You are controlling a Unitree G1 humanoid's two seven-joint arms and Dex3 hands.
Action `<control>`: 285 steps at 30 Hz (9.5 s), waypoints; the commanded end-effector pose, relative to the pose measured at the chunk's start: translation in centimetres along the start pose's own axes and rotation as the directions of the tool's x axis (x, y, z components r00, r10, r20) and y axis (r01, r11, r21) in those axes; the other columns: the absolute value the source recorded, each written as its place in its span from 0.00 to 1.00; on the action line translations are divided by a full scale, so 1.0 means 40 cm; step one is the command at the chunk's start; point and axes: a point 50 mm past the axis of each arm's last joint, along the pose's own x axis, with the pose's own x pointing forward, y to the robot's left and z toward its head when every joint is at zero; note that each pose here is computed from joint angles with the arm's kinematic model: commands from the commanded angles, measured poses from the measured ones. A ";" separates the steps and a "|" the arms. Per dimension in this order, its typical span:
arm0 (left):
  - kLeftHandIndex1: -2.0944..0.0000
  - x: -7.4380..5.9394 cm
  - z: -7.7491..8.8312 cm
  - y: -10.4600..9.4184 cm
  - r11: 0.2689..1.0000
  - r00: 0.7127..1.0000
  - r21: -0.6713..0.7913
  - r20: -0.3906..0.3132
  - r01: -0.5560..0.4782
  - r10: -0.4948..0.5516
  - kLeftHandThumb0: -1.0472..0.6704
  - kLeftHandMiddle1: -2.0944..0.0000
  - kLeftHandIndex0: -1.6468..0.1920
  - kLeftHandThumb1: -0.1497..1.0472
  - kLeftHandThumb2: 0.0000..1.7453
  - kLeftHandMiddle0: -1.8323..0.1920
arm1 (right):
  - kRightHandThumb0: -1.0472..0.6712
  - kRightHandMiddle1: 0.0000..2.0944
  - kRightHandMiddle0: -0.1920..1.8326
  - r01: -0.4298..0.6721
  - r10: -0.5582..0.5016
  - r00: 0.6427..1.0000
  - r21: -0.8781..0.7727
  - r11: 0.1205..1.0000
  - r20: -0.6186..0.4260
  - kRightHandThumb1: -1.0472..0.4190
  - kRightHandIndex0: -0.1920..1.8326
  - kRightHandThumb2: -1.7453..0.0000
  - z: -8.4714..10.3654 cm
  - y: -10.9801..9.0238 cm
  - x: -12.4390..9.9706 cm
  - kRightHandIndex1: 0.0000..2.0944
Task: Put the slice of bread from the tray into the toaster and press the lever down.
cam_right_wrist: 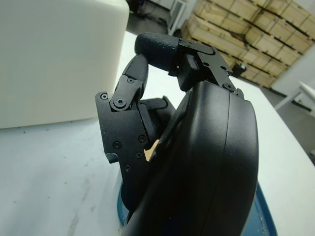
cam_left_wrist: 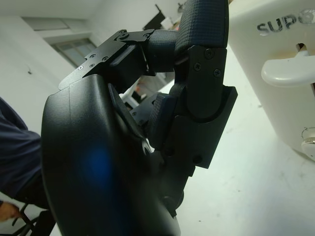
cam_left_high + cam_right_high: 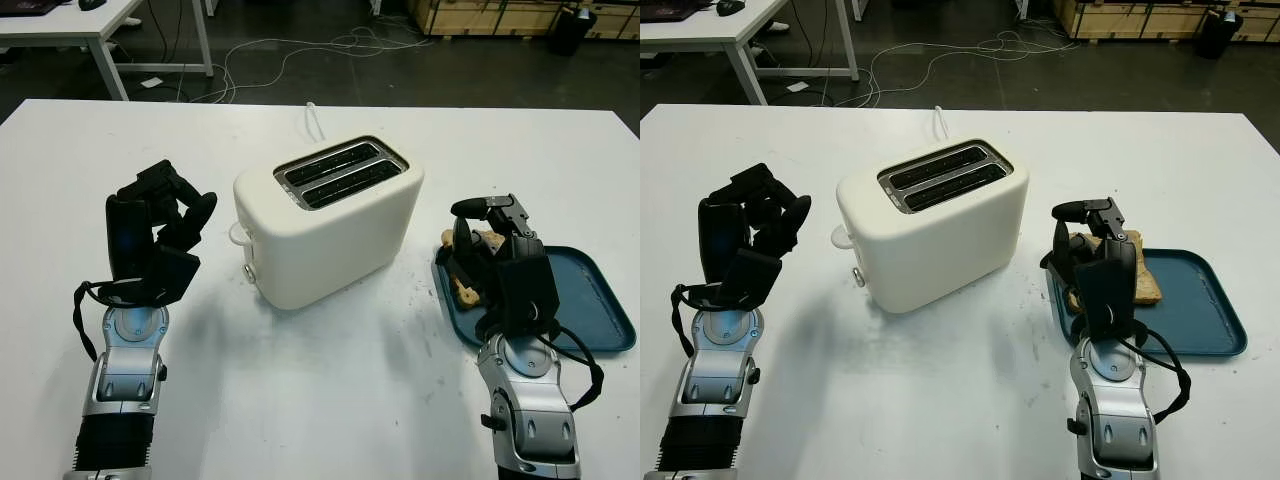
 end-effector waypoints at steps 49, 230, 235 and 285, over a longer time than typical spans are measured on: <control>0.17 0.010 0.013 0.004 1.000 0.999 0.001 0.034 0.007 -0.007 0.16 0.20 0.32 0.89 0.23 0.26 | 0.54 0.00 0.46 -0.396 0.150 0.900 -0.911 -0.115 -0.410 0.21 0.49 1.00 0.263 -0.175 0.441 0.00; 0.18 -0.004 0.005 0.010 1.000 0.999 -0.002 0.034 0.010 -0.010 0.16 0.20 0.33 0.89 0.22 0.27 | 0.22 0.01 0.24 -0.737 -0.102 0.675 -0.672 -0.066 -0.731 0.23 0.24 1.00 0.061 -0.250 0.382 0.01; 0.18 -0.004 0.005 0.011 1.000 0.999 -0.005 0.031 0.009 -0.009 0.16 0.20 0.33 0.89 0.22 0.27 | 0.16 0.05 0.39 -0.739 -0.092 0.672 -0.656 -0.153 -0.735 0.19 0.36 0.99 0.043 -0.236 0.378 0.09; 0.17 -0.007 0.003 0.009 1.000 0.999 -0.013 0.036 0.004 -0.003 0.16 0.20 0.33 0.89 0.22 0.27 | 0.47 0.32 0.53 -0.190 0.248 0.908 -0.860 -0.473 -0.337 0.09 0.43 0.87 0.033 -0.178 0.382 0.67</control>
